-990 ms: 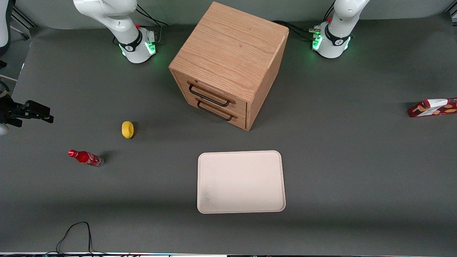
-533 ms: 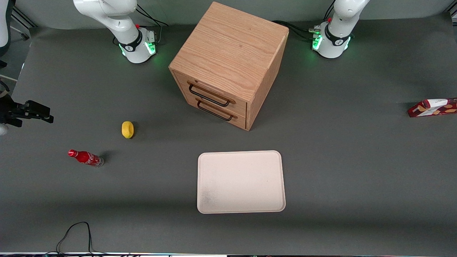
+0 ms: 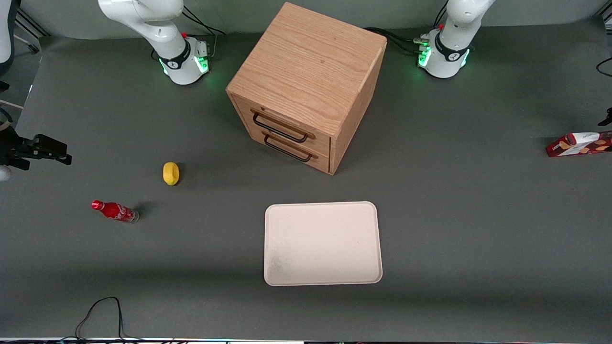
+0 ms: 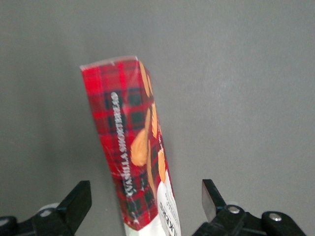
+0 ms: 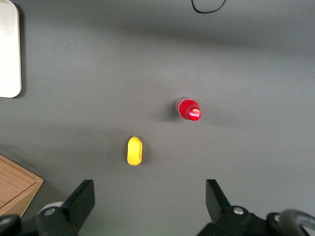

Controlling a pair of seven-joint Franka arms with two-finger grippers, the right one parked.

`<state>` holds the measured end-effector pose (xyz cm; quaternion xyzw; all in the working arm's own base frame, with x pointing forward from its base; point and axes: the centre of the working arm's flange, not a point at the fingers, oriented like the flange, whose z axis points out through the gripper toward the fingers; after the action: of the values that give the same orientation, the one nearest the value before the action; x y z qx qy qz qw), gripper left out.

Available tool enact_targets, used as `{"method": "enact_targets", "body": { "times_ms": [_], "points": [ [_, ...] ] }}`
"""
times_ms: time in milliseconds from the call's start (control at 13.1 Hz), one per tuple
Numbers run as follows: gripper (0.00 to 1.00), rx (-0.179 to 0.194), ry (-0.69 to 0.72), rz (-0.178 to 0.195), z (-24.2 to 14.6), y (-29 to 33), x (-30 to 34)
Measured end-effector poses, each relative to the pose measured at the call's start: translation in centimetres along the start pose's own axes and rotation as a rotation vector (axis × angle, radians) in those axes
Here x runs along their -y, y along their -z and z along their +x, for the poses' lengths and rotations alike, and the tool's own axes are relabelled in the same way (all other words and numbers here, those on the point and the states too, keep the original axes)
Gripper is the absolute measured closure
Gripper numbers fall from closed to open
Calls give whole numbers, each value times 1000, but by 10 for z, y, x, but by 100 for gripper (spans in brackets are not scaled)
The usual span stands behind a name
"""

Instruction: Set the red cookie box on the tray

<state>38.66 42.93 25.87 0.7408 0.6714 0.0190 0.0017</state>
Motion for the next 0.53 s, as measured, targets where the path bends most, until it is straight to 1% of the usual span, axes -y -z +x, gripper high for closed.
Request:
{"method": "enact_targets", "body": {
  "times_ms": [533],
  "points": [
    [0,17,-5,13,-10,-22,0]
  ]
}}
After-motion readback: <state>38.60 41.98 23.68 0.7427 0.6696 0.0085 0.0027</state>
